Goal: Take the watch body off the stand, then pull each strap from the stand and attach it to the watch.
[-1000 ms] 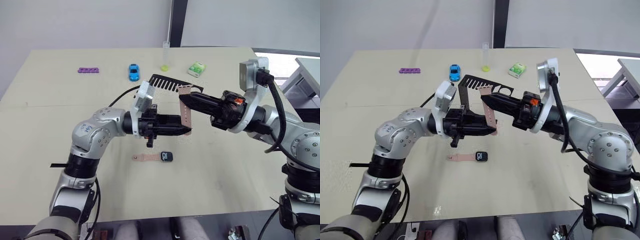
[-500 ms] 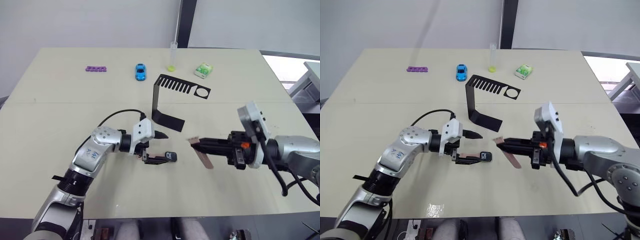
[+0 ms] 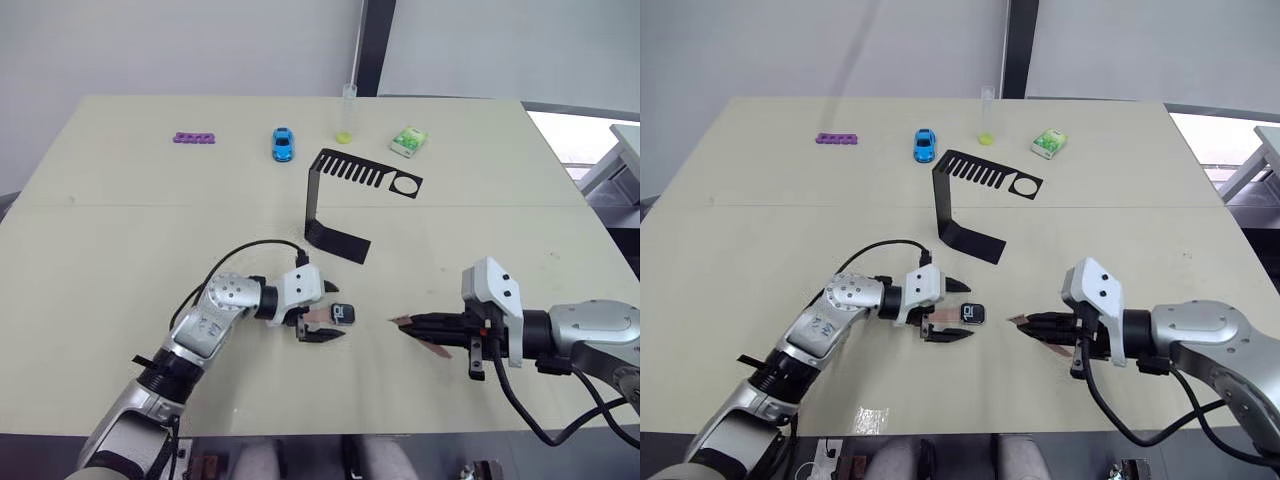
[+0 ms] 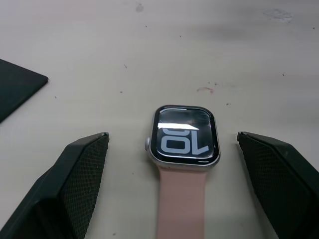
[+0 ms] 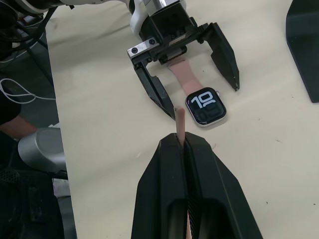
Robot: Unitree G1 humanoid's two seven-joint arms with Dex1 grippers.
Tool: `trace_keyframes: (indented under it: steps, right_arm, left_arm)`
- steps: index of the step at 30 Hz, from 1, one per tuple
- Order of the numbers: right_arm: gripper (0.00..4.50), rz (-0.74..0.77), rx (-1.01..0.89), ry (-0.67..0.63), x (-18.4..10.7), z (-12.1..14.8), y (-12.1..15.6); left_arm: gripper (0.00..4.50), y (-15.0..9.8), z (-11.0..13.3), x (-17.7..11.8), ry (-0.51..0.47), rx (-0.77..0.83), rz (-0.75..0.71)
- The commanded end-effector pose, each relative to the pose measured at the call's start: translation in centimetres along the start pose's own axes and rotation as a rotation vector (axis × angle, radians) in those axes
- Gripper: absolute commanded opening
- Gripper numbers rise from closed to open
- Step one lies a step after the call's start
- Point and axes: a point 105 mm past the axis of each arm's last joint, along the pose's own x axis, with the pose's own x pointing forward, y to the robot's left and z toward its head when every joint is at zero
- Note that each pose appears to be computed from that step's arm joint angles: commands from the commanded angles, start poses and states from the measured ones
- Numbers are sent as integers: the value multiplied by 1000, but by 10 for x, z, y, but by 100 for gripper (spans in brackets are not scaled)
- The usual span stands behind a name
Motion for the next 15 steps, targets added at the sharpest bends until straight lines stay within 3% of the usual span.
trace_keyframes:
  steps: [1,5,8,10,15]
  right_arm:
    - [0,42,-50,-18,2,6,9]
    - [0,44,-58,-25,3,8,8]
    - [0,43,-60,-27,4,8,7]
    - [0,44,-58,-31,4,8,8]
    - [0,42,-52,-42,4,10,7]
  left_arm:
    - [444,4,12,-2,-19,-6,10]
    - [444,5,14,0,-18,-10,6]
    - [366,3,14,1,-11,-9,-1]
    - [280,1,12,1,-3,-21,-6]
    - [280,0,11,1,8,-36,-4]
